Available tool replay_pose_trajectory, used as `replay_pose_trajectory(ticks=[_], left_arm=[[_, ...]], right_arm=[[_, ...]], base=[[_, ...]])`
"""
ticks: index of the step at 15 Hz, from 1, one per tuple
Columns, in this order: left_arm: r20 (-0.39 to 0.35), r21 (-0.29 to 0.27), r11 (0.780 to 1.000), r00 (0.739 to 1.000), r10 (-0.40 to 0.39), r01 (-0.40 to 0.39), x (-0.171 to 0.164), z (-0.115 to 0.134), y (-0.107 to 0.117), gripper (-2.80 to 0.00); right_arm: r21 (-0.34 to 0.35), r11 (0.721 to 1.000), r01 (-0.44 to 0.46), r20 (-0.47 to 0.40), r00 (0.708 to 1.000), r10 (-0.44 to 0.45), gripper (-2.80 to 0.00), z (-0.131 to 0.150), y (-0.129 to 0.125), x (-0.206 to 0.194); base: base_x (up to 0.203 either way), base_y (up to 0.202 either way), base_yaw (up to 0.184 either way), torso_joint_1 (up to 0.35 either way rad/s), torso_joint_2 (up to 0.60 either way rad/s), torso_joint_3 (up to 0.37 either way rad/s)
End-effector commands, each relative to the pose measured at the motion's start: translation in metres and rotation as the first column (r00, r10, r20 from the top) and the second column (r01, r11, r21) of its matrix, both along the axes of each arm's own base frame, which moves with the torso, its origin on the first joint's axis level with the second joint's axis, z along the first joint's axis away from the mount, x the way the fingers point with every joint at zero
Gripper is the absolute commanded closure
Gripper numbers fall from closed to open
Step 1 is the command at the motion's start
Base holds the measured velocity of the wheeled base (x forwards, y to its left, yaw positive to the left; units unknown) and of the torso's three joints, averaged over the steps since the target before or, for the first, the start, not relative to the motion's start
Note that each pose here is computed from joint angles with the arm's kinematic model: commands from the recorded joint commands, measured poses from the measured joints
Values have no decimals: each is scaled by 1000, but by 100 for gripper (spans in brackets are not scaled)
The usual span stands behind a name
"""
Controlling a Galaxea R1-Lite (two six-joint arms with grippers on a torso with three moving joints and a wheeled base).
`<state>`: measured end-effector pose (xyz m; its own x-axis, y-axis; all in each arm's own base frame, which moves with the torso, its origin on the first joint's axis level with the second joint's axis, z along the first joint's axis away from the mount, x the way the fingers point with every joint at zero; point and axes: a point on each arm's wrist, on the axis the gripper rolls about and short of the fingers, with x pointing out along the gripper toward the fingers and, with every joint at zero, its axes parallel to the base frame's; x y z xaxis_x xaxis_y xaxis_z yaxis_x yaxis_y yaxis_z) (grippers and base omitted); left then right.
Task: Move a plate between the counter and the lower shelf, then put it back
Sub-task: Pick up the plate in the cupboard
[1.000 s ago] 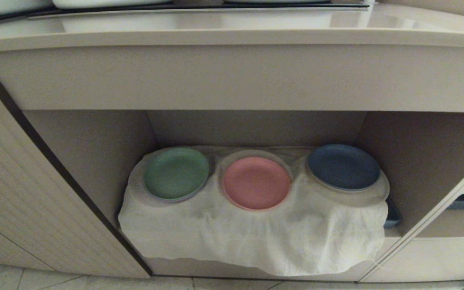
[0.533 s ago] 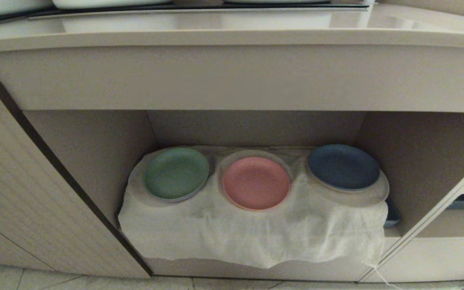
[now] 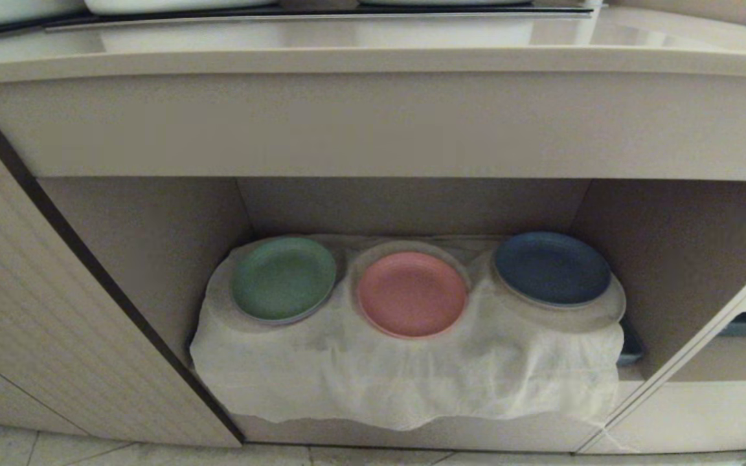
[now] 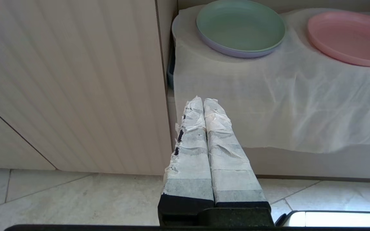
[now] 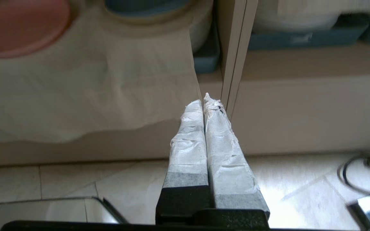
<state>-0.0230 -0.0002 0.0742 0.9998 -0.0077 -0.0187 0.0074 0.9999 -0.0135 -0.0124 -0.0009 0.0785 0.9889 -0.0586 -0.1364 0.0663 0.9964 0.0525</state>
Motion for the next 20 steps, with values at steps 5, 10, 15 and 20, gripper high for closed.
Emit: replay_pose_trajectory(ticks=[5, 10, 15, 20], left_arm=[[0, 0, 1000, 1000, 0, 0, 0, 0, 0, 0], [0, 0, 1000, 1000, 0, 0, 0, 0, 0, 0], [0, 0, 1000, 1000, 0, 0, 0, 0, 0, 0], [0, 0, 1000, 1000, 0, 0, 0, 0, 0, 0]], right_arm=[[-15, 1000, -20, 145, 989, 22, 0, -2, 0, -11], [-20, 1000, -19, 143, 989, 21, 0, -2, 0, -11], [-3, 1000, -8, 146, 989, 8, 0, -2, 0, -11], [-40, 999, -1, 136, 991, 6, 0, -3, 0, -11]], base=[[0, 0, 0, 0, 0, 0], [0, 0, 0, 0, 0, 0], [0, 0, 0, 0, 0, 0], [0, 0, 0, 0, 0, 0]])
